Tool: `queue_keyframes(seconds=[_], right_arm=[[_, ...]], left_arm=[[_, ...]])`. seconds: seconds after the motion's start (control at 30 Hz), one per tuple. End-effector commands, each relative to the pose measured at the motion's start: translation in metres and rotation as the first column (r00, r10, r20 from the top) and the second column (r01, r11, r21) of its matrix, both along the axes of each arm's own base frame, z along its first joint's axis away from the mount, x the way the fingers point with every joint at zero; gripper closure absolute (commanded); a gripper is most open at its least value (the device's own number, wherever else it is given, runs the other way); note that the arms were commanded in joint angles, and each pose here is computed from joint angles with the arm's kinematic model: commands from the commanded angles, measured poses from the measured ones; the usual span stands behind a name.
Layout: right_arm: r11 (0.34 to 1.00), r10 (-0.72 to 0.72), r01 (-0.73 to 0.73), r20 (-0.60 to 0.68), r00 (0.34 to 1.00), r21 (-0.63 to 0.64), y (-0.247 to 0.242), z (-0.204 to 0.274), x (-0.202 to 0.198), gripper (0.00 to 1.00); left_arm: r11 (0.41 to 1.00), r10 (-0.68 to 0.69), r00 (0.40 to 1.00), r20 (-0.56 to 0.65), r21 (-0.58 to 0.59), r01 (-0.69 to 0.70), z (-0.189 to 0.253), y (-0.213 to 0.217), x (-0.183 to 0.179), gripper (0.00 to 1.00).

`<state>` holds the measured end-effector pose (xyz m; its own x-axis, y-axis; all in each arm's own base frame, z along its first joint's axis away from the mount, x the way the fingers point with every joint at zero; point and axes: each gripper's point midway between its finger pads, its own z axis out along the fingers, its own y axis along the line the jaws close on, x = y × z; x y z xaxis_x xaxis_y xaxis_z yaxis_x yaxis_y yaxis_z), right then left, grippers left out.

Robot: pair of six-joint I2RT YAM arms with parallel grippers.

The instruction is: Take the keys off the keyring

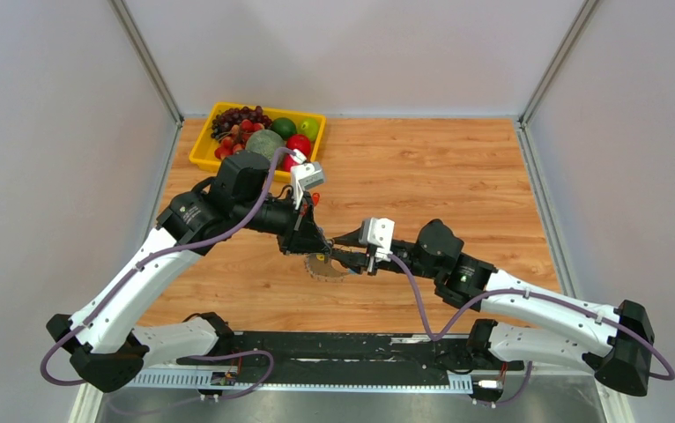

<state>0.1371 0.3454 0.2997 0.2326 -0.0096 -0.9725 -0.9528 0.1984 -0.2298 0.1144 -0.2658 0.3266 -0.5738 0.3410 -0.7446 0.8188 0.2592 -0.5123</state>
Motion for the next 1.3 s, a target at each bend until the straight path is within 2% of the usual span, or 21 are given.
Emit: queue_keyframes(seconds=[0.0,0.17,0.3,0.43,0.93,1.27], right_arm=[[0.994,-0.019,0.015,0.036,0.999,0.111,-0.006,0.038,0.000,0.70],[0.992,-0.025,0.019,0.041,0.999,0.127,-0.010,0.041,-0.001,0.81],[0.991,-0.028,0.022,0.043,0.999,0.132,-0.012,0.042,-0.002,0.94],[0.991,-0.027,0.021,0.046,0.999,0.131,-0.012,0.042,-0.002,0.99],[0.992,-0.049,0.043,0.046,0.998,0.117,-0.015,0.037,0.001,1.00],[0.990,-0.056,0.048,0.059,0.997,0.132,-0.021,0.042,-0.001,1.00]], left_arm=[[0.999,-0.007,1.000,0.030,-0.051,0.008,0.013,-0.004,0.000,1.00],[0.999,-0.004,0.999,0.031,-0.045,0.006,0.012,-0.004,0.001,1.00],[0.999,0.012,0.999,0.048,-0.034,-0.011,0.015,-0.001,0.003,1.00],[0.999,0.027,0.998,0.062,-0.024,-0.025,0.017,0.001,0.005,1.00],[0.991,0.134,0.991,0.020,-0.016,-0.133,0.024,0.011,0.018,1.00],[0.974,0.225,0.972,-0.070,0.034,-0.223,0.002,0.023,0.039,1.00]])
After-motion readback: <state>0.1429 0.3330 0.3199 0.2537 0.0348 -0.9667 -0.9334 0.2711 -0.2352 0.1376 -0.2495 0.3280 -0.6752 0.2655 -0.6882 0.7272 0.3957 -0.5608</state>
